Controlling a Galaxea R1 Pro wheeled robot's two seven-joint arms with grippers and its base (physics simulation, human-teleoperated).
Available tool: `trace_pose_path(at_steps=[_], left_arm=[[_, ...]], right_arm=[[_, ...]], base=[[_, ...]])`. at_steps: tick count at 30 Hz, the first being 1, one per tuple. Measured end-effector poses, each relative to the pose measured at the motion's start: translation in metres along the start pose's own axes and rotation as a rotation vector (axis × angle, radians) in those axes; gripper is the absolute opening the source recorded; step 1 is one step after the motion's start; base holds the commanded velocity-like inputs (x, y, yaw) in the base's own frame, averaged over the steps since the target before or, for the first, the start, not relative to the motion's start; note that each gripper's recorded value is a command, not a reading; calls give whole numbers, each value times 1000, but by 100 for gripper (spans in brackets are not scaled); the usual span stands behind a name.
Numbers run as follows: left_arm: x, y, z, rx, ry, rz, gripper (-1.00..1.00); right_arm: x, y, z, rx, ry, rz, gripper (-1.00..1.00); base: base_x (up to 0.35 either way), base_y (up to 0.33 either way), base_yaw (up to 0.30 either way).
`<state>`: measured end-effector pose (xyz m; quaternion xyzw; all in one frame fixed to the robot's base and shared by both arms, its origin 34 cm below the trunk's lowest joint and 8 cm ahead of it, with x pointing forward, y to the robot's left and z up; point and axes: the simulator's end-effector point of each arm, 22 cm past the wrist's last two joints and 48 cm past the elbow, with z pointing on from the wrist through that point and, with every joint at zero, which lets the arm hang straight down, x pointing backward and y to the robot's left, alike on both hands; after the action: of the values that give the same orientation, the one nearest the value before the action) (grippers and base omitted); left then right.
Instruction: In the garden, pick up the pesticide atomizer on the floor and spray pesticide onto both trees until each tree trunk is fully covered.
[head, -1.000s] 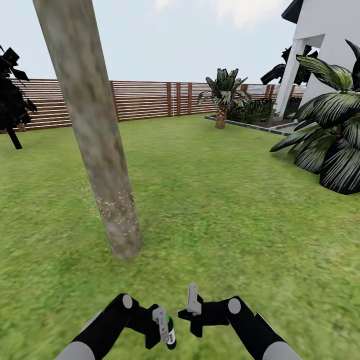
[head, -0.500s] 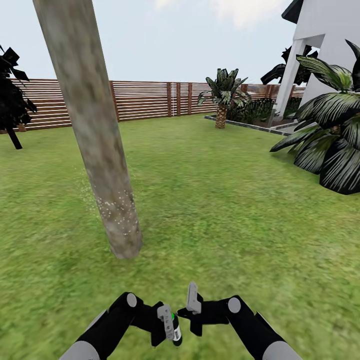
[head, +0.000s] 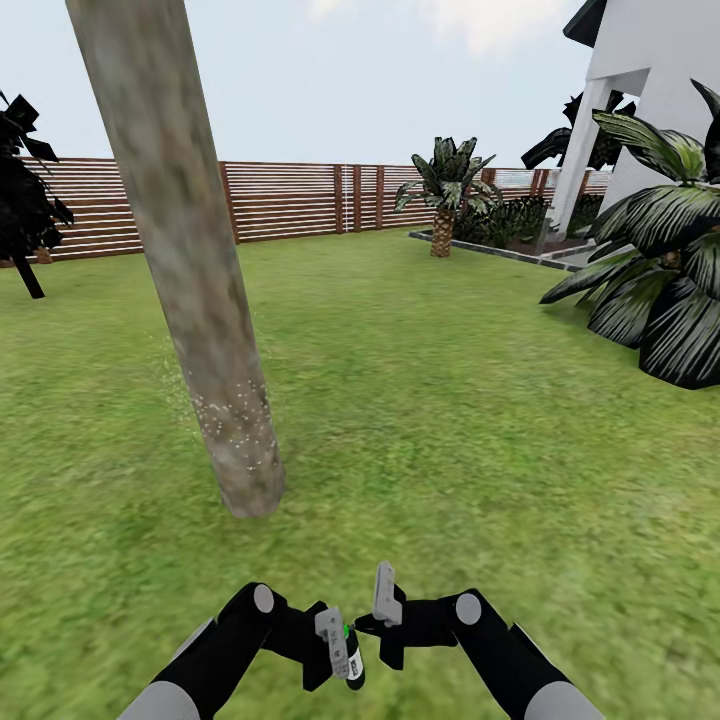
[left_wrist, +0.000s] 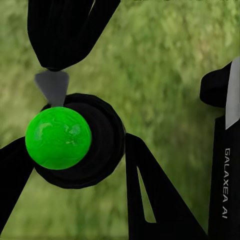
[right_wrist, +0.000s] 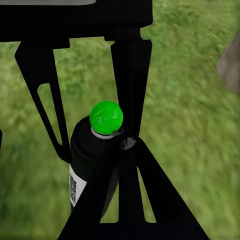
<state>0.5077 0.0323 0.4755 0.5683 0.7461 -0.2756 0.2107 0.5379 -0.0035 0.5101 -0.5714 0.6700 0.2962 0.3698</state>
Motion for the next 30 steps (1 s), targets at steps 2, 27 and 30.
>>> trace_pose_path(at_steps=[2, 27, 30], left_arm=[[-1, 1, 0, -2, -2, 1, -100], [142, 42, -81, -101, 202, -69, -100], [182, 50, -109, -129, 269, -100, -100]], right_arm=[[0, 0, 0, 0, 0, 0, -100], [-1, 1, 1, -2, -2, 0, -100], [4, 1, -1, -1, 7, 3, -100]], base=[[0, 0, 0], [0, 0, 0], [0, 0, 0]])
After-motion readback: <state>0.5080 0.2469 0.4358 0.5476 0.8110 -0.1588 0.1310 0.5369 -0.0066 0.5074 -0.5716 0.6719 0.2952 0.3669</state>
